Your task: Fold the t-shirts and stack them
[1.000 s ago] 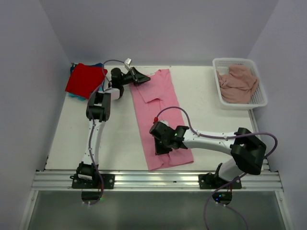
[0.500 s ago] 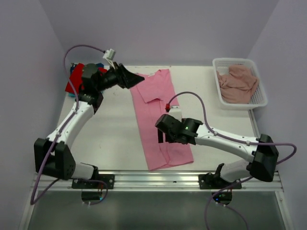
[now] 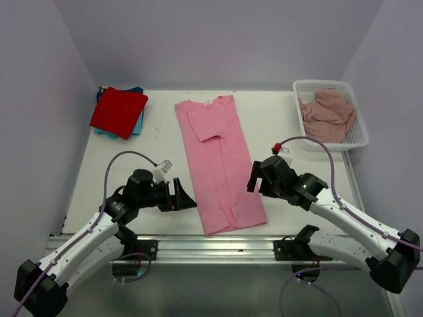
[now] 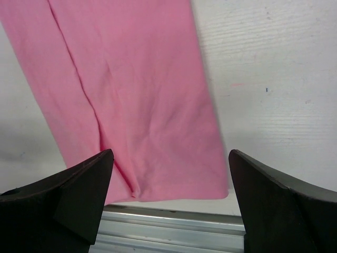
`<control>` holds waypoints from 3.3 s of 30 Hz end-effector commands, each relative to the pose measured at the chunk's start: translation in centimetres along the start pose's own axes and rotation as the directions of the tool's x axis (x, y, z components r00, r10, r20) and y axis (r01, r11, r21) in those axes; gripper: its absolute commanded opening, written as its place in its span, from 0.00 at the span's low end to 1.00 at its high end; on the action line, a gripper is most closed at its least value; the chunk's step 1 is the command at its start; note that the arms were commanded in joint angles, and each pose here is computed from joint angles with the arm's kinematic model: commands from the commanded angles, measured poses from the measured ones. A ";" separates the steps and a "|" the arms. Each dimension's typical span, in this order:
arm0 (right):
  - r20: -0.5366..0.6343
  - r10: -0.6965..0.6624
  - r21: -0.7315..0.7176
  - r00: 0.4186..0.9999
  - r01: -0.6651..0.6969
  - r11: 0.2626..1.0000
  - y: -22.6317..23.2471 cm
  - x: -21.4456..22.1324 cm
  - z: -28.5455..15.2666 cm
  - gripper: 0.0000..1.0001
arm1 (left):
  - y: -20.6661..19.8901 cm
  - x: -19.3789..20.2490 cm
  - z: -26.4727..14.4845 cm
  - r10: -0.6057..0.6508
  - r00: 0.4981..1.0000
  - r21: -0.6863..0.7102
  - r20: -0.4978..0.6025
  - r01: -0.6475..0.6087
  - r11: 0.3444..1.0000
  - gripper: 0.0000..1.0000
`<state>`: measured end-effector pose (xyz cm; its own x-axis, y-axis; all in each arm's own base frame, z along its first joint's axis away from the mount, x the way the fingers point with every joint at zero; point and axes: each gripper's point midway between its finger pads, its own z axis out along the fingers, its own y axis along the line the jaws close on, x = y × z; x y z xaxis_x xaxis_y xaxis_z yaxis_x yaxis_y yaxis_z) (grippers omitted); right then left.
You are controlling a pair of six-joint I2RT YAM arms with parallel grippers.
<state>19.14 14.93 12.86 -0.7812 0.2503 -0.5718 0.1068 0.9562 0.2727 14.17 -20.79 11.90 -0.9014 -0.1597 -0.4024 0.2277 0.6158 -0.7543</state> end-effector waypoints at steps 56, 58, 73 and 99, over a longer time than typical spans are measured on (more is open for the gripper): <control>-0.264 0.318 0.004 0.911 -0.329 0.944 -5.5 8.2 1.9 0.65 | 1.9 10.4 7.9 -0.258 0.966 -0.209 -0.026 0.248 0.946 0.40; -0.287 0.327 0.006 0.901 -0.340 0.941 -5.6 8.9 1.9 0.64 | 1.8 10.3 7.9 -0.259 0.966 -0.206 -0.019 0.250 0.946 0.40; -0.370 0.369 -0.012 0.852 -0.402 0.916 -5.8 12.4 2.7 0.56 | 1.8 10.2 8.2 -0.260 0.966 -0.202 -0.013 0.252 0.946 0.32; -0.354 0.332 -0.099 0.875 -0.388 0.917 -4.2 10.8 2.7 0.00 | -0.2 8.1 7.9 -0.188 0.981 -0.155 0.037 0.192 0.969 0.00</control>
<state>11.04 13.05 2.10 -0.8572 0.5001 -0.1228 0.3843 0.7801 0.4938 8.13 -27.23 2.09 -0.9416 -0.2790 -0.1884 -0.0721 0.7137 -0.6967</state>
